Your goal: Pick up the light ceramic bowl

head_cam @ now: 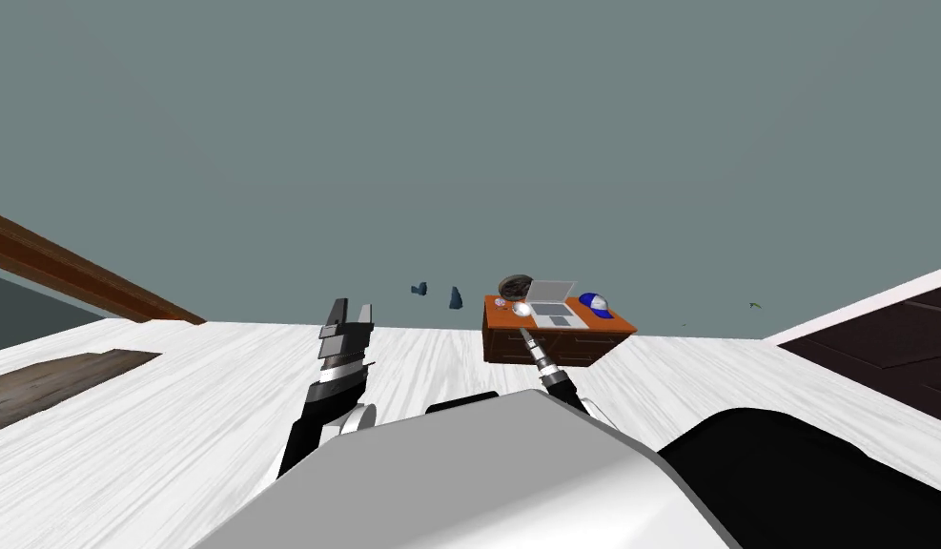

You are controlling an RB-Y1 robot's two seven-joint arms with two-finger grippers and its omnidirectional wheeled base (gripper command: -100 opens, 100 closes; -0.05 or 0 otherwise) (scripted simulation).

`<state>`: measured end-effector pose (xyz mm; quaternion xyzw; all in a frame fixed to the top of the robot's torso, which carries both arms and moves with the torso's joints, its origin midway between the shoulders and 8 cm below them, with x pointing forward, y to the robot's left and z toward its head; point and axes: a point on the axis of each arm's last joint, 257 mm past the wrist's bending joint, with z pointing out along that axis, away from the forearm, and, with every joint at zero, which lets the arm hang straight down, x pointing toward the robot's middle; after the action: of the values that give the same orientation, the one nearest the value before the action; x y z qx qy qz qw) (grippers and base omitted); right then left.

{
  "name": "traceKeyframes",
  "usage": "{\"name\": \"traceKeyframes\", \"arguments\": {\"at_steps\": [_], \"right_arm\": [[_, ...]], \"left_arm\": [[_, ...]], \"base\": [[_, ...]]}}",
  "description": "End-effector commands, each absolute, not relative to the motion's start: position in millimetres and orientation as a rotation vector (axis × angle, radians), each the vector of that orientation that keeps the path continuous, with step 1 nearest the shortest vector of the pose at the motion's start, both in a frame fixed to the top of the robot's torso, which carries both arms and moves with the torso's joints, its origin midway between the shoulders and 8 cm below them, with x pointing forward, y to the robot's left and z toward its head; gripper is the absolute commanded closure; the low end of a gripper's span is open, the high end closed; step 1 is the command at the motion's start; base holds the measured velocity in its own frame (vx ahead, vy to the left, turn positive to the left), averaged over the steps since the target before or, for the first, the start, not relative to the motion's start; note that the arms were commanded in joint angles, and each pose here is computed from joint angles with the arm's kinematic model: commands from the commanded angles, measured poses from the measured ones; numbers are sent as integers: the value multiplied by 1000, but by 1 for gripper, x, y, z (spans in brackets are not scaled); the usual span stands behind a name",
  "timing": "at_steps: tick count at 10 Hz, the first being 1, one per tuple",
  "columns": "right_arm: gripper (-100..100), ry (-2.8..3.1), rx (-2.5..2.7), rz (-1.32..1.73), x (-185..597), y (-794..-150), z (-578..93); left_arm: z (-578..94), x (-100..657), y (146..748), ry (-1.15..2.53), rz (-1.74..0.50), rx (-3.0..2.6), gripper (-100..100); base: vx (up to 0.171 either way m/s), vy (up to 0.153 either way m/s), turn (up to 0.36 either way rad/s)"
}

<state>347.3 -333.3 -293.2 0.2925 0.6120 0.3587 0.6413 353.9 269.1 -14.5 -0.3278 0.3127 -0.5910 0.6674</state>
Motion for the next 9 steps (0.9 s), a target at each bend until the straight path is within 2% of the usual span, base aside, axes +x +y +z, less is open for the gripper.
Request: {"name": "traceKeyframes", "arguments": {"at_steps": [1, 9], "right_arm": [[-100, 1452, 677, 781, 343, -338, -317], [-100, 1810, 608, 541, 290, -376, -431]], "left_arm": [[-14, 354, 269, 706, -1333, -740, 0], [-15, 354, 269, 706, -1333, -740, 0]], "base": [[-41, 14, 98], [-34, 12, 159]]}}
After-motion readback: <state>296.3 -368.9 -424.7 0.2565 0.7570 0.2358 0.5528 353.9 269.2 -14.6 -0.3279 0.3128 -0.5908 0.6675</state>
